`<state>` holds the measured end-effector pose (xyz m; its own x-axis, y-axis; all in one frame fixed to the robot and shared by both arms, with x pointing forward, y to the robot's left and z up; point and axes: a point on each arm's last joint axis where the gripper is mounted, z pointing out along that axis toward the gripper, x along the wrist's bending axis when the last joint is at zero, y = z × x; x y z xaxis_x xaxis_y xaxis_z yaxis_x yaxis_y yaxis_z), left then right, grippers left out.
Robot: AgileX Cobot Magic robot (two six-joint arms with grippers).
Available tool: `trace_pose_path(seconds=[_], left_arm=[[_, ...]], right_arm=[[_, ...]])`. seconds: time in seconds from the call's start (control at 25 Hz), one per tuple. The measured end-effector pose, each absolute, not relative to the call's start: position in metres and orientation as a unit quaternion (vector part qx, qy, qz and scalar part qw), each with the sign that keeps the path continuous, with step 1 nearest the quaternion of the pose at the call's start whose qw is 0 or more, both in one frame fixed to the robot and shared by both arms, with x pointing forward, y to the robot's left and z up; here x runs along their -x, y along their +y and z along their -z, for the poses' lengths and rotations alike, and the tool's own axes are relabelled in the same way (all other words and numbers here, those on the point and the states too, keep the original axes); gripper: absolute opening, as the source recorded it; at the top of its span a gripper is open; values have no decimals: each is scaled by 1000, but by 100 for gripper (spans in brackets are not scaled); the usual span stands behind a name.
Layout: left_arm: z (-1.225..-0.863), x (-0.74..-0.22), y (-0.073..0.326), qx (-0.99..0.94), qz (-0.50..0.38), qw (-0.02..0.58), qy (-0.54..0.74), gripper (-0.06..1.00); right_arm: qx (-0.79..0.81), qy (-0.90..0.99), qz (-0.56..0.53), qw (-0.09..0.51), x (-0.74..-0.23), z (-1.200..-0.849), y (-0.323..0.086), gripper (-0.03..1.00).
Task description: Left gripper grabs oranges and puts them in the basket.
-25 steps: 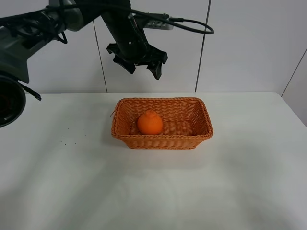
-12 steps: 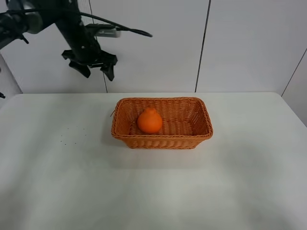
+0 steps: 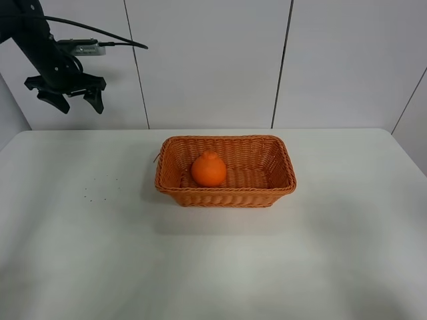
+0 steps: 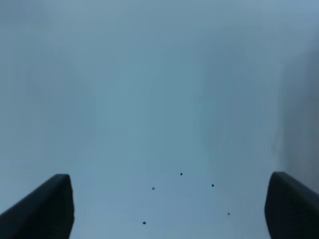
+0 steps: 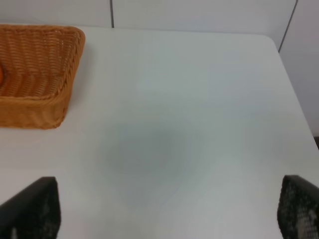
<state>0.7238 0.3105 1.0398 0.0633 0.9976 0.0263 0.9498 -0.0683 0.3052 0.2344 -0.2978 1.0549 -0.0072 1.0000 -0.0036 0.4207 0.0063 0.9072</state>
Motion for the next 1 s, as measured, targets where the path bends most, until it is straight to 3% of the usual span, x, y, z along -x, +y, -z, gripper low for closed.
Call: trace_pose_path(seconds=[0.24, 0.44, 0.72, 1.0], left_arm=[[-1068, -698, 308, -717, -118, 109, 678, 88], [-1091, -646, 307, -718, -105, 97, 681, 88], [-1125, -534, 308, -719, -116, 92, 680, 88], [-1113, -421, 306, -717, -120, 95, 680, 88]], right_arm=[[-593, 599, -381, 380, -234, -1055, -298, 69], [-593, 599, -381, 380, -234, -1055, -298, 69], [-593, 599, -381, 380, -234, -1055, -298, 69], [-593, 599, -381, 380, -234, -1055, -298, 69]])
